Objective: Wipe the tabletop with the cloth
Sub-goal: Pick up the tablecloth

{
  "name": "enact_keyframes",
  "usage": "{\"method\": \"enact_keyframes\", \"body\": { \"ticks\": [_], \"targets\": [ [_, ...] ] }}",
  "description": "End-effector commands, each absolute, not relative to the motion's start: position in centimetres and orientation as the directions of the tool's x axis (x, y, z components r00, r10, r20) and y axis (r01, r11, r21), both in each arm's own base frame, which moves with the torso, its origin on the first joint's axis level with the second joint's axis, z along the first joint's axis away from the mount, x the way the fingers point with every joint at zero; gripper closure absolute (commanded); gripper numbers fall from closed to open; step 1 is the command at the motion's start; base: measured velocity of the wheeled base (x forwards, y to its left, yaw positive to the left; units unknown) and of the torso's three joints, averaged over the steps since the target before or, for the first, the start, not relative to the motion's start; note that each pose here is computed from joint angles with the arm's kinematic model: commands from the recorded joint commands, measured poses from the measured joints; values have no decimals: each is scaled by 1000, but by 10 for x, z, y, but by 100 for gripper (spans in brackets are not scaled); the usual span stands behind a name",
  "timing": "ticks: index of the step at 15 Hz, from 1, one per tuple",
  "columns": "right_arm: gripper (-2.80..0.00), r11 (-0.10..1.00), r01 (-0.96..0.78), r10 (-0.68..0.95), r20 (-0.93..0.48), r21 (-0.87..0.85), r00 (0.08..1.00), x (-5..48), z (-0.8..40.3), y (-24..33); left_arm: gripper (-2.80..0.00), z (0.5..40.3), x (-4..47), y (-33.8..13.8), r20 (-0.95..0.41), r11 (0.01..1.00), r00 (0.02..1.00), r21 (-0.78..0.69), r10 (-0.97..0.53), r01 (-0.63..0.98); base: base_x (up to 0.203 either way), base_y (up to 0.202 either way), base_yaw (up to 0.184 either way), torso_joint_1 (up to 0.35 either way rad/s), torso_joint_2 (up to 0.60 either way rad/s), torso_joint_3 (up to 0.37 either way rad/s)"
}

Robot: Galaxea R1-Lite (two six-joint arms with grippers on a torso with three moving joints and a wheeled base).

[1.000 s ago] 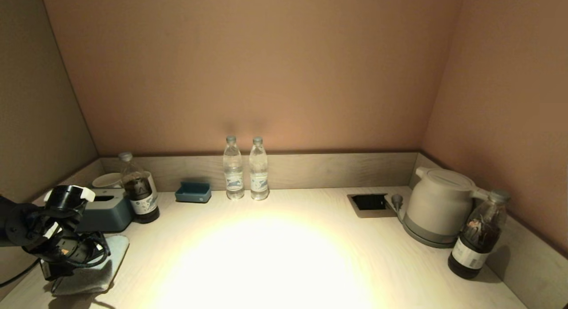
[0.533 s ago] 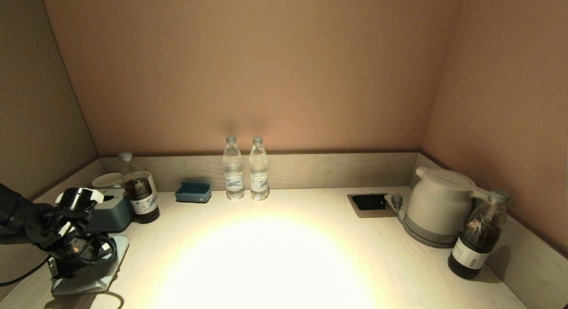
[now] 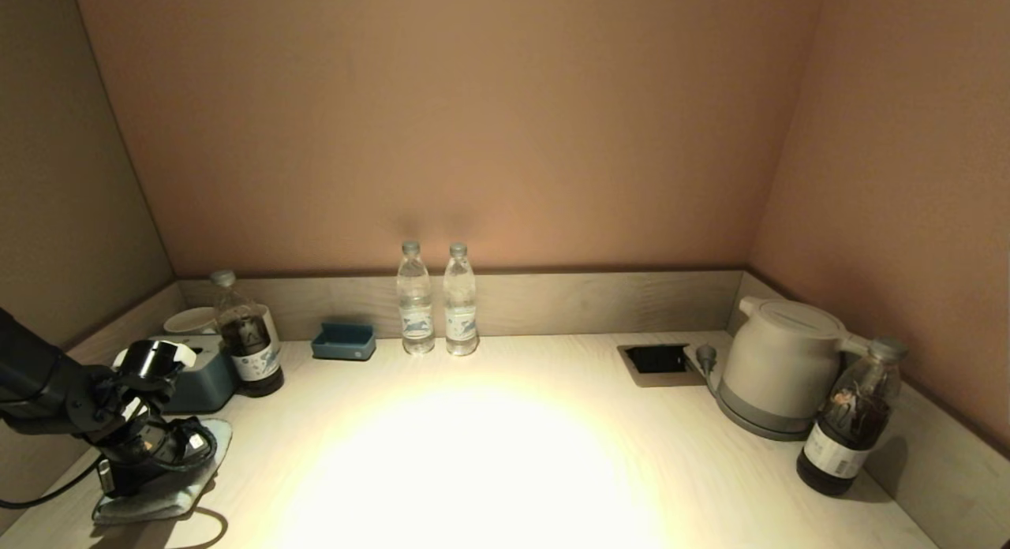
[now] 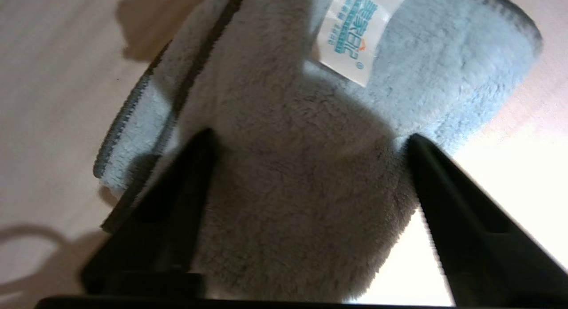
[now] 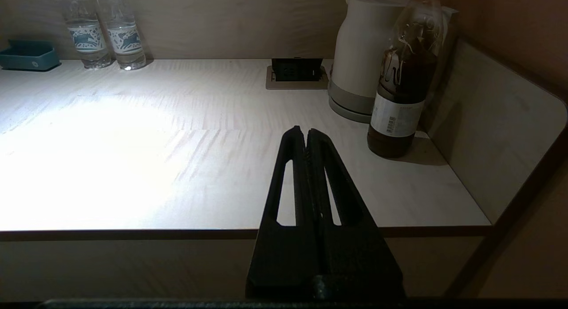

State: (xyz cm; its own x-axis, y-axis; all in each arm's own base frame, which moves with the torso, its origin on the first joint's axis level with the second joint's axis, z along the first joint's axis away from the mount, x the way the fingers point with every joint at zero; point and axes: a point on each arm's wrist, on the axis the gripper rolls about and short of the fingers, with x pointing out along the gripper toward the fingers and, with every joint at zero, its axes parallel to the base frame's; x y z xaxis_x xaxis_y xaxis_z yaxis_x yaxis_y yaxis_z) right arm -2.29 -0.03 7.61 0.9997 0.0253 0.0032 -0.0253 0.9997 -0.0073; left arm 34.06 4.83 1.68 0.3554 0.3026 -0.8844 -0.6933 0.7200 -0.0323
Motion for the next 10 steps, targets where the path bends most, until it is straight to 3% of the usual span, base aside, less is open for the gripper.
{"method": "enact_keyframes", "body": {
  "ticks": [1,10],
  "targets": [
    [0,1000,-25,25,0,-8,1000,-23,76,0,0,13,341,48,-888,716,347,-29,302,-697,0,0,0,0,0,0],
    [0,1000,-26,26,3,-8,1000,-23,76,0,0,16,336,47,-889,715,346,-32,299,-699,0,0,0,0,0,0]
  ]
}}
